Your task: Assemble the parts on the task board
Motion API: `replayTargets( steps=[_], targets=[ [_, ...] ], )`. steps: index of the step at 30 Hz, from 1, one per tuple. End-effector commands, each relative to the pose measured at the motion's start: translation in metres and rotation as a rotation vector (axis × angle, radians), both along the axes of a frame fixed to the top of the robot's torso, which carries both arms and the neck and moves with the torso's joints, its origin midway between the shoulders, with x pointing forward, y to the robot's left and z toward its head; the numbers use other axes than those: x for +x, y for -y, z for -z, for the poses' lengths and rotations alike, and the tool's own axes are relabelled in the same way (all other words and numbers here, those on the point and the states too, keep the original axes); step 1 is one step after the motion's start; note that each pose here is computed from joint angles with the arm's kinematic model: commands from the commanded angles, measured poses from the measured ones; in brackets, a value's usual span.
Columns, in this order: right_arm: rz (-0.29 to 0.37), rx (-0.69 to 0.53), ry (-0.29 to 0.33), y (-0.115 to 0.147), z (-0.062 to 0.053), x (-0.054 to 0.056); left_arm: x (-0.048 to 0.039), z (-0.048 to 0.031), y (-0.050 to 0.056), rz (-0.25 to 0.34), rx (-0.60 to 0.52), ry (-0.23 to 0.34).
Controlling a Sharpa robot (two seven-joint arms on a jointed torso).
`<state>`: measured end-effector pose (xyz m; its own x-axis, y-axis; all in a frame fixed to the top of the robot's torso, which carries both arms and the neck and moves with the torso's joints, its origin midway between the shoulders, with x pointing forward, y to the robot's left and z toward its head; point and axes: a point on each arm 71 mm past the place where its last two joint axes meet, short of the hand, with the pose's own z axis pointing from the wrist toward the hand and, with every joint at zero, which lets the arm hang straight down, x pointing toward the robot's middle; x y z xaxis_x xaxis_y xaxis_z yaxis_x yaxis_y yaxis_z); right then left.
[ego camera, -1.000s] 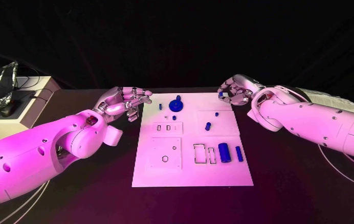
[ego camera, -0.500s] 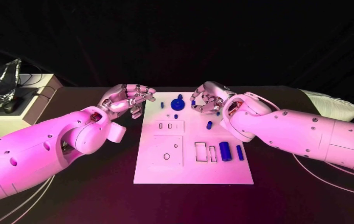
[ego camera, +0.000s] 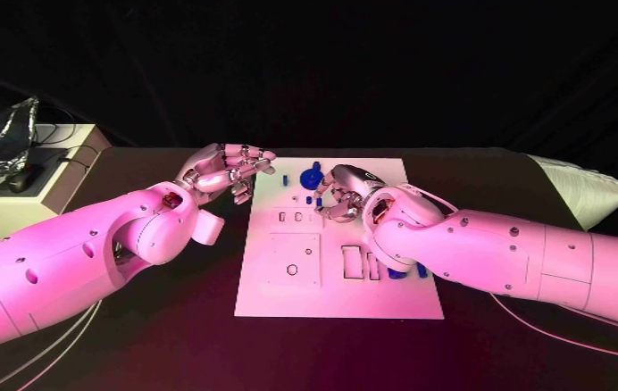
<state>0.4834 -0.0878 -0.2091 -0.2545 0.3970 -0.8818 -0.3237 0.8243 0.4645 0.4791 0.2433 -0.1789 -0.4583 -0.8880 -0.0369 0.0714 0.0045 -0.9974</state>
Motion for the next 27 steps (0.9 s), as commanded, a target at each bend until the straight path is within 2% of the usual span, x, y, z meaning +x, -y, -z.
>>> replayTargets(
  steps=[1, 10, 27],
  targets=[
    [0.017, -0.043, 0.014, -0.0026, 0.004, -0.0033, 0.0, -0.0006, 0.0016, 0.007, -0.009, 0.0],
    [0.005, -0.06, 0.027, -0.009, 0.0076, -0.0087, 0.0, -0.0006, 0.001, 0.007, -0.008, 0.0],
    [0.001, -0.085, 0.033, -0.0117, 0.0097, -0.0088, -0.0002, -0.0005, 0.0, 0.008, -0.007, -0.002]
  ],
)
